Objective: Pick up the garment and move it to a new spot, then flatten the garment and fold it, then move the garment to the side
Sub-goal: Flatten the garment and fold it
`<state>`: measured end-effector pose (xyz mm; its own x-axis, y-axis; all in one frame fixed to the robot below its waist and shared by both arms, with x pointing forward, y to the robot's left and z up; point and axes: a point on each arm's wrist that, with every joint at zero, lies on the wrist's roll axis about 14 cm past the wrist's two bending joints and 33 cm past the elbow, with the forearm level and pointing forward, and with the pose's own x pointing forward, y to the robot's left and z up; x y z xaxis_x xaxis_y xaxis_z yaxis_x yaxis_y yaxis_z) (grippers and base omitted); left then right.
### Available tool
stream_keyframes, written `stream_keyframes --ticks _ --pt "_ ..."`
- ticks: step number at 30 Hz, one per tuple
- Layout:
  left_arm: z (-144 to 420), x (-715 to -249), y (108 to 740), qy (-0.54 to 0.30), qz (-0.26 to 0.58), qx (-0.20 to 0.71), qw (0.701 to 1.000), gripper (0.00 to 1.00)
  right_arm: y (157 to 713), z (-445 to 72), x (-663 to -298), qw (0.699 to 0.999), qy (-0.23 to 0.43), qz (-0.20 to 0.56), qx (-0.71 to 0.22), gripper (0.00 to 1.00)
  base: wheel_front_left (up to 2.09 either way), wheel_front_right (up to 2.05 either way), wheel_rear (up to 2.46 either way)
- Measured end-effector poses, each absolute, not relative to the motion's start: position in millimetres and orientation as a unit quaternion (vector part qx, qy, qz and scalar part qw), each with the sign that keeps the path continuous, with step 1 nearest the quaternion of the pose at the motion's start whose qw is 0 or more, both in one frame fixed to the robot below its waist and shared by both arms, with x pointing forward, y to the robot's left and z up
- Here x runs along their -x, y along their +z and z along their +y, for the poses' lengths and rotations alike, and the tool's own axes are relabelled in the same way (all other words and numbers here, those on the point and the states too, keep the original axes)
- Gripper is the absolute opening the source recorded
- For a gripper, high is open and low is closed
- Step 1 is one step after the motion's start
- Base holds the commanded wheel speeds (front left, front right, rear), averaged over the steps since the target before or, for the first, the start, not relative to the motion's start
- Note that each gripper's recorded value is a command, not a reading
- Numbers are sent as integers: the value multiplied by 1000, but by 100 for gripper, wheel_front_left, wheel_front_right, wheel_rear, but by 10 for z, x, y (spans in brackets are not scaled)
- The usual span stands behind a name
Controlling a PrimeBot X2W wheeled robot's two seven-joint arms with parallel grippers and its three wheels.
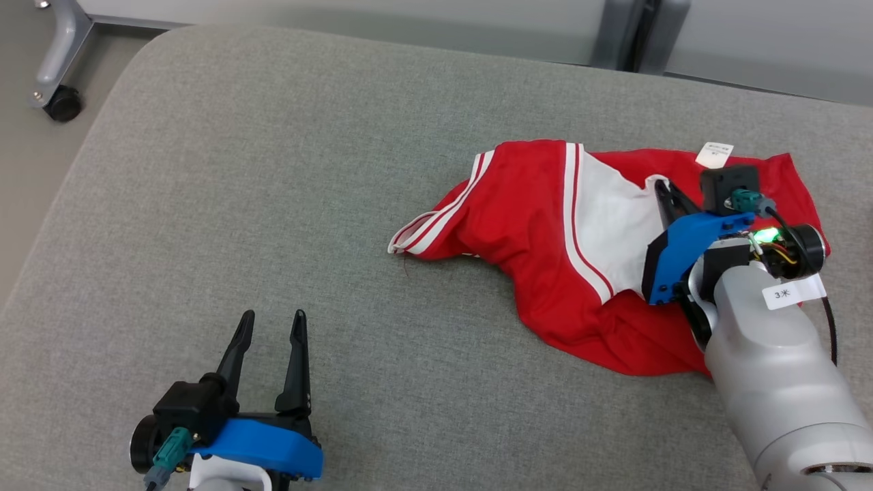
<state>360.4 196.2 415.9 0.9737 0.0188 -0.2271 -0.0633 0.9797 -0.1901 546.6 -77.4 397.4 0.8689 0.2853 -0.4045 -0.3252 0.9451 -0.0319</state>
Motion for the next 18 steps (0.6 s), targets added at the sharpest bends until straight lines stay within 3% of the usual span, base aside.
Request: stream_keyframes --ticks 5,8,13,18 --pt "1926 -3587 4231 15 102 99 990 100 4256 -616 -5433 968 188 156 67 0 0 0 0" --pt "1967 -3575 4364 17 81 97 992 100 4522 -292 -5327 963 238 112 60 0 0 0 0" --pt "2223 -3519 4562 49 51 84 994 100 4795 740 -4403 911 407 68 -5 0 0 0 0" --pt "2456 -3432 4830 76 12 69 995 100 5062 1243 -3666 858 509 61 -26 0 0 0 0"
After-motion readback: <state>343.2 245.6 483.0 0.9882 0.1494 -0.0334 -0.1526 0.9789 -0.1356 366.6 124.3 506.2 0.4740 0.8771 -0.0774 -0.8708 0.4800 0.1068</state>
